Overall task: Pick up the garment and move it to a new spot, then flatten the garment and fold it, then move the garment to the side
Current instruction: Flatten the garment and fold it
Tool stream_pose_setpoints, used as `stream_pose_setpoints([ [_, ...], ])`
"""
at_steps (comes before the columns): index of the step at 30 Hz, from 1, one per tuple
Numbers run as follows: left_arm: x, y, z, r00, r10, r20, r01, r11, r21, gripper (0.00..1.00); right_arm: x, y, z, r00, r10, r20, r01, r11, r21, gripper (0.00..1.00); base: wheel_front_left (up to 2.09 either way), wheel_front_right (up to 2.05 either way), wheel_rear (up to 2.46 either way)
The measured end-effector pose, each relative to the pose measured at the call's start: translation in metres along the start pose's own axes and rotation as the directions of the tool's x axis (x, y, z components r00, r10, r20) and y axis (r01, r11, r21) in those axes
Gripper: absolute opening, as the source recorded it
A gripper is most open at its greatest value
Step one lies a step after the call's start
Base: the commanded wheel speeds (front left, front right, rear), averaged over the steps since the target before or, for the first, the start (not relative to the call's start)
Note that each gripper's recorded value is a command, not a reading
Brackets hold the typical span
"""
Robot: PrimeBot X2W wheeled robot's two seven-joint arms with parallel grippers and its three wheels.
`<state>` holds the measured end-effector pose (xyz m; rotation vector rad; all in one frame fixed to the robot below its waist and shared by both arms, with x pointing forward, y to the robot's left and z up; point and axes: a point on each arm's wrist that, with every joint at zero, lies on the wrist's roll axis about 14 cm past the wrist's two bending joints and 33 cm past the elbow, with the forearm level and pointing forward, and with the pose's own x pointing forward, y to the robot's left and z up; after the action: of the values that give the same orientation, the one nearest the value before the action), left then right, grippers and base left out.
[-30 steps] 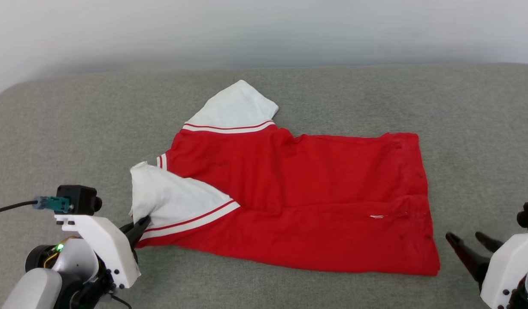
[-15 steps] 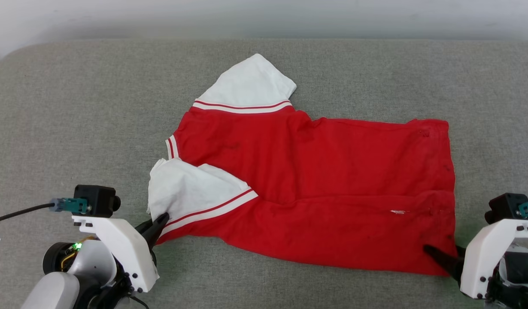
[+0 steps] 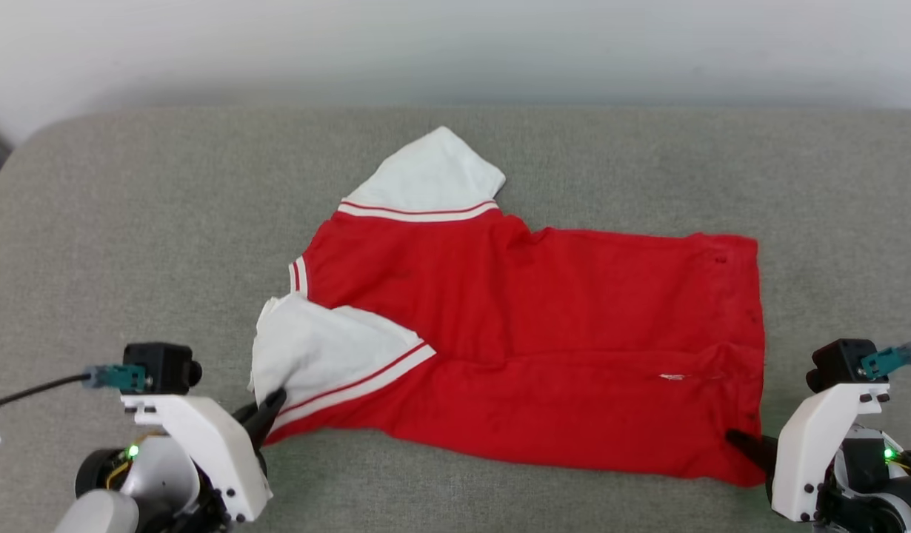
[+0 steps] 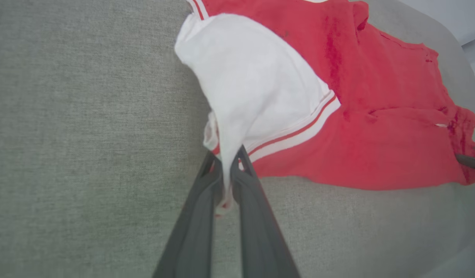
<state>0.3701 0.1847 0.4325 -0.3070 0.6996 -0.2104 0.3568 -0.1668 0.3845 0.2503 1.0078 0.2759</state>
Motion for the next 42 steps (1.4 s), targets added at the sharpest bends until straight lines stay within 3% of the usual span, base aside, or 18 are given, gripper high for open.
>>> stream_pose_setpoints([
  [10, -0.041, -0.003, -0.014, 0.999, 0.025, 0.04, -0.024, 0.999, -0.03, 0.0, -0.041, 0.011, -0.002, 0.995, 0.009, 0.1, -0.004, 0.998, -0.055, 0.0, 0.0, 0.0, 0.0],
  [17, -0.062, 0.004, -0.04, 0.998, 0.056, -0.011, -0.057, 0.995, -0.084, 0.0, -0.057, 0.005, -0.025, 0.997, -0.018, 0.072, 0.022, 0.998, -0.054, 0.02, 0.0, 0.0, 0.0],
  [18, -0.061, 0.002, -0.046, 0.998, 0.05, -0.03, -0.052, 0.994, -0.097, 0.0, -0.056, 0.004, -0.027, 0.997, -0.028, 0.066, 0.032, 0.997, -0.065, 0.42, 0.0, 0.0, 0.0],
  [19, -0.06, 0.001, -0.052, 0.998, 0.044, -0.051, -0.049, 0.993, -0.108, 0.0, -0.055, 0.004, -0.028, 0.997, -0.028, 0.068, 0.033, 0.997, -0.068, 1.0, 0.0, 0.0, 0.0],
  [20, -0.058, 0.001, -0.055, 0.997, 0.041, -0.062, -0.048, 0.992, -0.117, 0.19, -0.052, 0.006, -0.029, 0.997, -0.022, 0.073, 0.026, 0.998, -0.059, 1.0, 0.0, 0.0, 0.0],
  [21, -0.057, 0.0, -0.054, 0.998, 0.041, -0.055, -0.048, 0.991, -0.127, 1.0, -0.05, 0.007, -0.029, 0.997, -0.018, 0.08, 0.023, 0.998, -0.057, 1.0, 0.0, 0.0, 0.0],
  [26, -0.047, 0.005, -0.036, 0.998, 0.064, 0.015, -0.062, 0.992, -0.113, 1.0, -0.049, 0.006, -0.011, 0.979, -0.019, 0.203, 0.032, 0.997, -0.063, 1.0, 0.0, 0.0, 0.0],
  [30, -0.041, 0.008, -0.006, 0.988, 0.083, 0.128, -0.074, 0.994, -0.075, 1.0, -0.062, 0.002, 0.015, 0.928, -0.035, 0.37, 0.069, 0.994, -0.081, 1.0, 0.0, 0.0, 0.0],
  [32, -0.039, 0.006, 0.011, 0.978, 0.084, 0.191, -0.075, 0.996, -0.053, 1.0, -0.07, 0.002, 0.03, 0.889, -0.038, 0.457, 0.085, 0.993, -0.084, 1.0, 0.0, 0.0, 0.0],
  [33, -0.032, -0.001, 0.037, 0.96, 0.069, 0.27, -0.064, 0.998, -0.025, 1.0, -0.082, 0.004, 0.052, 0.821, -0.041, 0.569, 0.115, 0.989, -0.095, 1.0, 0.0, 0.0, 0.0],
  [35, -0.026, -0.004, 0.053, 0.947, 0.061, 0.314, -0.064, 0.998, 0.0, 1.0, -0.091, 0.006, 0.068, 0.772, -0.036, 0.635, 0.137, 0.984, -0.11, 1.0, 0.0, 0.0, 0.0],
  [42, 0.004, -0.025, 0.121, 0.887, 0.004, 0.461, -0.052, 0.994, 0.092, 1.0, -0.104, 0.016, 0.11, 0.644, -0.002, 0.765, 0.196, 0.967, -0.163, 1.0, 0.0, 0.0, 0.0],
])
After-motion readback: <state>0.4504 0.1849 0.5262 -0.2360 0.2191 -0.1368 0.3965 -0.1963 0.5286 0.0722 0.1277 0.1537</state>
